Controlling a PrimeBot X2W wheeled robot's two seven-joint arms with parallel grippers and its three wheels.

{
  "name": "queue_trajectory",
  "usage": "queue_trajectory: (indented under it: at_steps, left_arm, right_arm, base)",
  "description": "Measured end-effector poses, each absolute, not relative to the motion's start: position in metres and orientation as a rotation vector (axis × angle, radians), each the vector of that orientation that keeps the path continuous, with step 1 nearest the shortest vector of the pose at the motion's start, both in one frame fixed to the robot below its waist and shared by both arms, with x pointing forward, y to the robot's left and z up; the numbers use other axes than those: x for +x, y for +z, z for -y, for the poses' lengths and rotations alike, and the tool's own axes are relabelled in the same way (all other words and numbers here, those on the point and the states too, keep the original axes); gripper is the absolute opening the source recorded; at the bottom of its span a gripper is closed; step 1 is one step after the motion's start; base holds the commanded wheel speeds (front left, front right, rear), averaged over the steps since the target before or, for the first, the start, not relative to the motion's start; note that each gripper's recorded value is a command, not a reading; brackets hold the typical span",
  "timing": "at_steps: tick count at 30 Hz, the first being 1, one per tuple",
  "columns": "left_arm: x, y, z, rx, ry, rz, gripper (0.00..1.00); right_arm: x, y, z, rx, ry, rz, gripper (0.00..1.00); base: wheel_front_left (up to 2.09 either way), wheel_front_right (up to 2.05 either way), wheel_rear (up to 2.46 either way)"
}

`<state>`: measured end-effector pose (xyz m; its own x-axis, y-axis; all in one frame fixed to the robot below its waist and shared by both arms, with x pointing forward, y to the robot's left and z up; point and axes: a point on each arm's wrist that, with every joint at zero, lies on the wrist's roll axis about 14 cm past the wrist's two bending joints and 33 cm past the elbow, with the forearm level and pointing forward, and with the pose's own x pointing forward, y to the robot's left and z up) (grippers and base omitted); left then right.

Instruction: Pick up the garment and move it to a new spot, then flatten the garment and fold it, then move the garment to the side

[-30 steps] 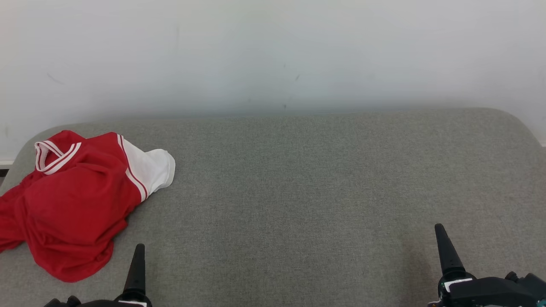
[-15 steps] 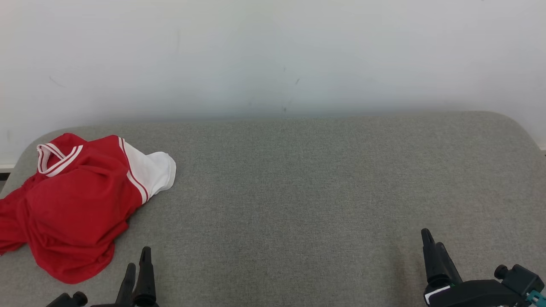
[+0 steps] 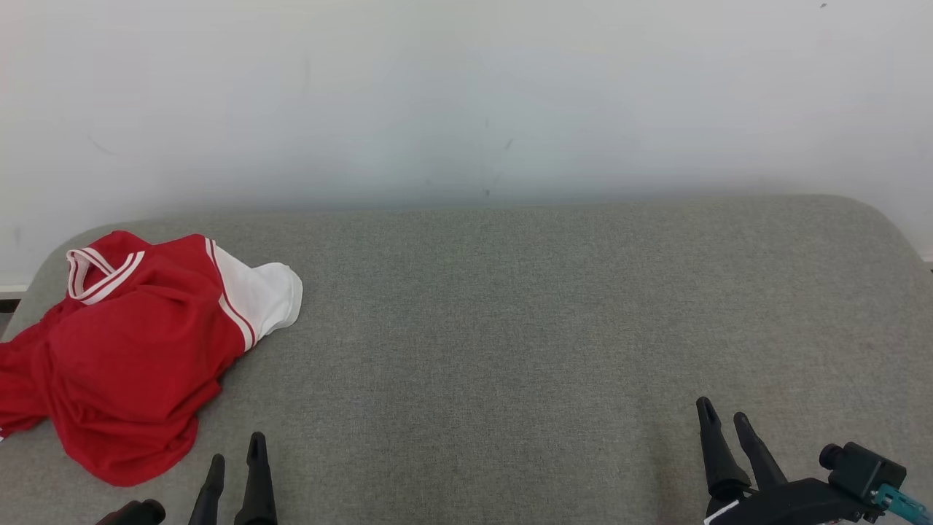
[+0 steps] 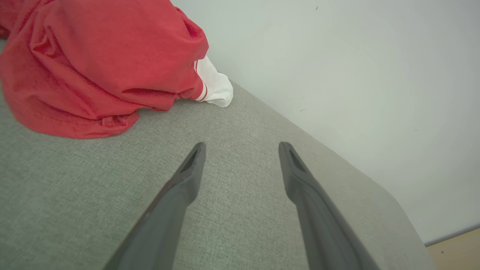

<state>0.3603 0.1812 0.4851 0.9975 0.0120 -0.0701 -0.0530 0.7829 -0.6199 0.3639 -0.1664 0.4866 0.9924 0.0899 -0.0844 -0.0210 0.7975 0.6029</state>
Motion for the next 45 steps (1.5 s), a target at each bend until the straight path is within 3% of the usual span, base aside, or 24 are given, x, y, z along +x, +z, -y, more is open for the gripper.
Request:
queue_trajectory:
  at_steps: [19, 45]
  left_arm:
    - [0.360, 0.492, -0.181, -0.420, 0.020, -0.023, 1.00]
    - [0.359, 0.498, -0.176, -0.230, -0.011, 0.025, 1.00]
  right_arm:
    - [0.362, 0.489, 0.162, 0.378, 0.095, -0.119, 1.00]
    - [0.359, 0.492, 0.157, 0.141, 0.127, -0.095, 1.00]
  base:
    - [0.00, 0.00, 0.00]
    - [0.00, 0.00, 0.00]
